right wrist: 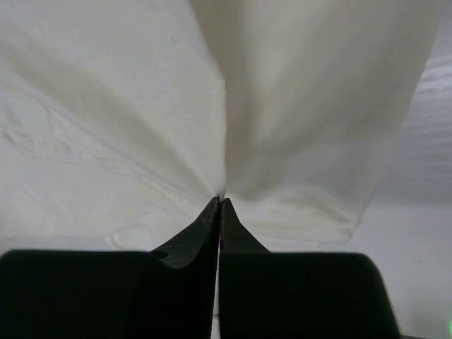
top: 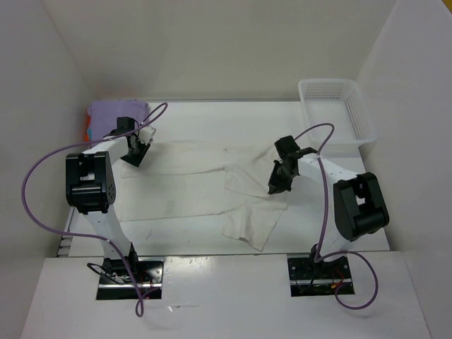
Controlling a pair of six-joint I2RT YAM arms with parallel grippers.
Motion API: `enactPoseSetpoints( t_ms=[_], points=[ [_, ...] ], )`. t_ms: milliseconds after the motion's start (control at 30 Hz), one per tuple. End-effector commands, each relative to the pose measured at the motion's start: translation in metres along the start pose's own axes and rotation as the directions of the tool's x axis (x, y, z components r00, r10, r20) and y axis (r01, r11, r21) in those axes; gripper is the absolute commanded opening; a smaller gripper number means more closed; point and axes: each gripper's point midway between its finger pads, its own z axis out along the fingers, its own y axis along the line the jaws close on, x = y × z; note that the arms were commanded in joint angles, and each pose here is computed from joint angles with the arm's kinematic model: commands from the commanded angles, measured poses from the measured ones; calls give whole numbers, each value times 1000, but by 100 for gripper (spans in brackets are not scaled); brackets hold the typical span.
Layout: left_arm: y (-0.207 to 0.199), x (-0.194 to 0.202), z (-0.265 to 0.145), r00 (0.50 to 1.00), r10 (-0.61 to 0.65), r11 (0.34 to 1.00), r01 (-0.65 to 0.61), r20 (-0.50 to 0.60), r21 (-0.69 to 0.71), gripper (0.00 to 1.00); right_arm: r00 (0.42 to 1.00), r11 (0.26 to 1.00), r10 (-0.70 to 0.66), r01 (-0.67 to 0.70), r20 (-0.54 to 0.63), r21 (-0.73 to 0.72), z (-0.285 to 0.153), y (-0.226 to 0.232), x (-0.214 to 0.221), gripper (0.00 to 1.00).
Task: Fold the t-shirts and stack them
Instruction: Fold the flattened tshirt in 1/3 of the way
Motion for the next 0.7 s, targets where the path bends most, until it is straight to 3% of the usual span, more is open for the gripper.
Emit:
enactPoseSetpoints(
  t_ms=[0,167,233,333,500,567,667],
  points=[
    [-12,43,13,992,14,999,-8,-127,46,48,994,1000,3,-4,-106,-14,-7,-8,36,0],
    [-11,45,11,991,14,999,-9,-131,39,48,990,999,14,-19,-142,-35,-6,-8,47,0],
    [-10,46,11,990,23,999,-19,-136,32,48,991,999,12,-17,-134,-42,-8,-5,43,20],
    [-8,47,11,990,23,1000,-20,-140,24,48,996,999,8,-11,-86,-31,-10,-1,29,32],
    [-7,45,-1,991,23,1000,-20,-135,24,48,998,998,58,-59,34,10,-30,-14,2,32],
    [-4,32,-17,996,19,1000,-16,-90,26,49,995,996,83,-85,49,33,-36,-19,3,45],
    [-1,20,-49,997,73,996,-71,-37,46,52,995,992,98,-101,32,78,-44,-26,8,49]
  ],
)
